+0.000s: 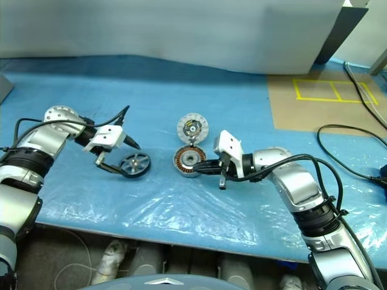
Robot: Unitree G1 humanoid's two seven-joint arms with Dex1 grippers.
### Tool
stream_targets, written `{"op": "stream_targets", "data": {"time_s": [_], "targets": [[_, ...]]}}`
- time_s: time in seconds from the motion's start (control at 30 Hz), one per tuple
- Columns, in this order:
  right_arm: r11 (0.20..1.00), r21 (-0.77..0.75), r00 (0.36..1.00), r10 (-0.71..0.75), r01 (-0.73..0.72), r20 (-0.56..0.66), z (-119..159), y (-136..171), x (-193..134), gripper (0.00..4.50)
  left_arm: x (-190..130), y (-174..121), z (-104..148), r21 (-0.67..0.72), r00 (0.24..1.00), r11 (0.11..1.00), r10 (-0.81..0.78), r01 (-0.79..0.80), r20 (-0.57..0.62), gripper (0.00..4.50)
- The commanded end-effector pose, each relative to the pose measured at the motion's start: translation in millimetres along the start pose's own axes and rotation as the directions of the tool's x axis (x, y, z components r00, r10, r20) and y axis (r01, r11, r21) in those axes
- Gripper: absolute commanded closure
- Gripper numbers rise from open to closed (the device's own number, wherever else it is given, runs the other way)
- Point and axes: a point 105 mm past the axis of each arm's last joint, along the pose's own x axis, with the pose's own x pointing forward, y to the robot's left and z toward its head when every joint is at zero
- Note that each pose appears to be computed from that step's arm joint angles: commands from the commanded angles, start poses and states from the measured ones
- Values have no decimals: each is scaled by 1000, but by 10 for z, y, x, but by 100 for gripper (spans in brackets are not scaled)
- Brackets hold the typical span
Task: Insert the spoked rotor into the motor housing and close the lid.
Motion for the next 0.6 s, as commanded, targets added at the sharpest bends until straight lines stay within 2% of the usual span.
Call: {"op": "stream_targets", "data": {"time_s": [0.03, 0.1, 0.2, 0.47, 0.6], "targets": [[1000, -25, 1000, -2, 3, 14, 65, 8, 2, 444, -1, 10, -21, 12, 1000, 1000, -1, 1, -16, 0], [1000, -26, 1000, -9, 9, 13, 62, 2, 0, 444, 21, 2, -36, 15, 1000, 1000, -6, 7, -20, 0], [1000, -24, 1000, -15, 15, 12, 55, -6, 1, 450, 40, -4, -49, 11, 1000, 1000, -10, 10, -19, 54], [999, -26, 1000, -25, 25, 10, 46, -9, 4, 450, 92, -36, -53, 13, 1000, 1000, -23, 23, -13, 314], [999, -29, 1000, -27, 27, 8, 46, -16, 5, 450, 121, -64, -67, 13, 1000, 999, -29, 29, -11, 321]]}}
